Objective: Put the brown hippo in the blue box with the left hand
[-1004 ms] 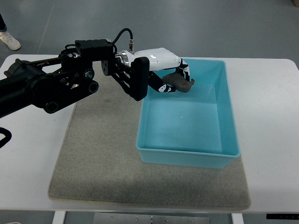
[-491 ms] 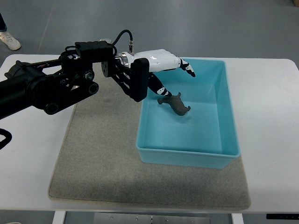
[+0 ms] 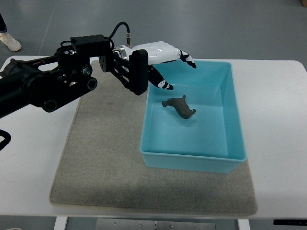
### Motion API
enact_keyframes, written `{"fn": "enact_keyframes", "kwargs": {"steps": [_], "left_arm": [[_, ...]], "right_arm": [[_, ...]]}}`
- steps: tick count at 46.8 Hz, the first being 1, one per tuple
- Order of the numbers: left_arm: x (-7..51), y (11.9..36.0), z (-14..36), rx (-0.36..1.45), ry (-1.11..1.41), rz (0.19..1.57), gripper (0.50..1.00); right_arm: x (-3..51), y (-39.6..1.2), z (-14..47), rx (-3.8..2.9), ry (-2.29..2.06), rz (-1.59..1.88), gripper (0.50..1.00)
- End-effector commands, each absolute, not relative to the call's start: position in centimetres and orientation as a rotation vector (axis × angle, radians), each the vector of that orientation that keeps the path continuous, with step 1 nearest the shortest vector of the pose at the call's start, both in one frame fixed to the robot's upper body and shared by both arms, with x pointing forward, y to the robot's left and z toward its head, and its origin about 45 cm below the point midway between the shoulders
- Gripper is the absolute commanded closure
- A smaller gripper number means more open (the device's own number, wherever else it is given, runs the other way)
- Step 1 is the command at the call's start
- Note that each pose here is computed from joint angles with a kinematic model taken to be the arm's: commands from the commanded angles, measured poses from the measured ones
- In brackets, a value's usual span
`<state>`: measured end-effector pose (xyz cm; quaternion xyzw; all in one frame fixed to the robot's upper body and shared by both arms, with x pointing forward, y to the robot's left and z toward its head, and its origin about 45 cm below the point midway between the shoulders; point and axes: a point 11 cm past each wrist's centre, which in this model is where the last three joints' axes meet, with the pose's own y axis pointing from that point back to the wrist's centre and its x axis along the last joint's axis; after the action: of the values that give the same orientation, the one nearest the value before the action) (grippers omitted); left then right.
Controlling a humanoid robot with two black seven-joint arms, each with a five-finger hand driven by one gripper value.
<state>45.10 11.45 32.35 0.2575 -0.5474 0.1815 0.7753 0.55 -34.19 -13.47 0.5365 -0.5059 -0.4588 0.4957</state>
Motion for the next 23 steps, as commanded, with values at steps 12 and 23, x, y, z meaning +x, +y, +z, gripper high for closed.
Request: {"fn": "enact_keyframes", "kwargs": {"steps": [12,23], "left_arm": [[47.8,15.0,34.0,0.576,-1.14,0.553,0.658],[49.4,18.2,34.4,0.555,-1.052,0.712,0.555]], "right_arm": [[0.5,-34.2,-13.5,1.299,-1.227,-1.112,0.564],[0.5,-34.2,-13.5,1.3,-1.226,-1.113,0.564]]}}
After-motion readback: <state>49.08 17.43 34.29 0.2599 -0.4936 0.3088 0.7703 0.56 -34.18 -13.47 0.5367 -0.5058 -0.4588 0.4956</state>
